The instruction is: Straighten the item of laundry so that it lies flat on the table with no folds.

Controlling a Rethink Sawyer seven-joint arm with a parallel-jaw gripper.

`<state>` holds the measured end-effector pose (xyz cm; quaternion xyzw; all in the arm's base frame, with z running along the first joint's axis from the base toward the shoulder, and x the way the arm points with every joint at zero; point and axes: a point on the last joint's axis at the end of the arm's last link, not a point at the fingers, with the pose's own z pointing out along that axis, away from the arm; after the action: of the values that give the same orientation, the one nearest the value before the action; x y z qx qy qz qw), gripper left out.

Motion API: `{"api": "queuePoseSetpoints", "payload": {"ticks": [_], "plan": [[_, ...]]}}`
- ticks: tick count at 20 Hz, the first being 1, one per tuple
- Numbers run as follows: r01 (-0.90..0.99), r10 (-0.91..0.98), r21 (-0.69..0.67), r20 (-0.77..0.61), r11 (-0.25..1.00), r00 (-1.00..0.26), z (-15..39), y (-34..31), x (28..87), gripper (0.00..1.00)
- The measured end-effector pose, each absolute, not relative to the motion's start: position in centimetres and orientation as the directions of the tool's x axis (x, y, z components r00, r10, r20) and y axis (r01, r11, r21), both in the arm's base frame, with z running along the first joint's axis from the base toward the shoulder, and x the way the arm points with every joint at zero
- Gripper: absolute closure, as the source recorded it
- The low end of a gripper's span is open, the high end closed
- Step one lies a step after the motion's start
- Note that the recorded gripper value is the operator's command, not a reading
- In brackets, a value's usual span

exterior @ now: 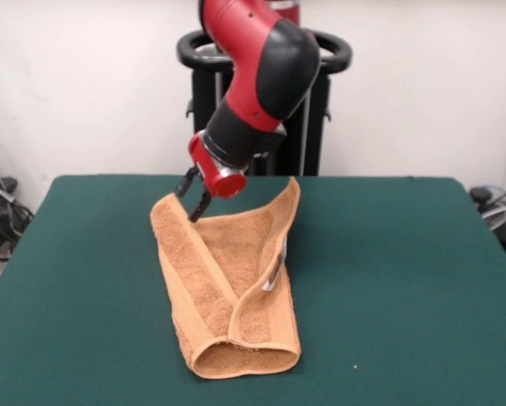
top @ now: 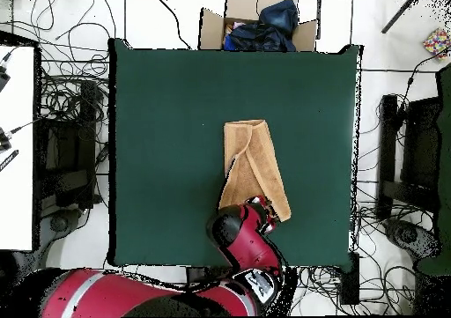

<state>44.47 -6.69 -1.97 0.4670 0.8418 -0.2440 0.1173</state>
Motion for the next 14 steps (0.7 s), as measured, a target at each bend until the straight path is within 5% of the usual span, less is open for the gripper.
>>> {"api": "queuePoseSetpoints", "payload": {"ticks": [14], "plan": [[0.828, 0.744, -0.295, -0.367, 0.477, -0.559, -3.6, -6.2, 43.9, 0.0]]}}
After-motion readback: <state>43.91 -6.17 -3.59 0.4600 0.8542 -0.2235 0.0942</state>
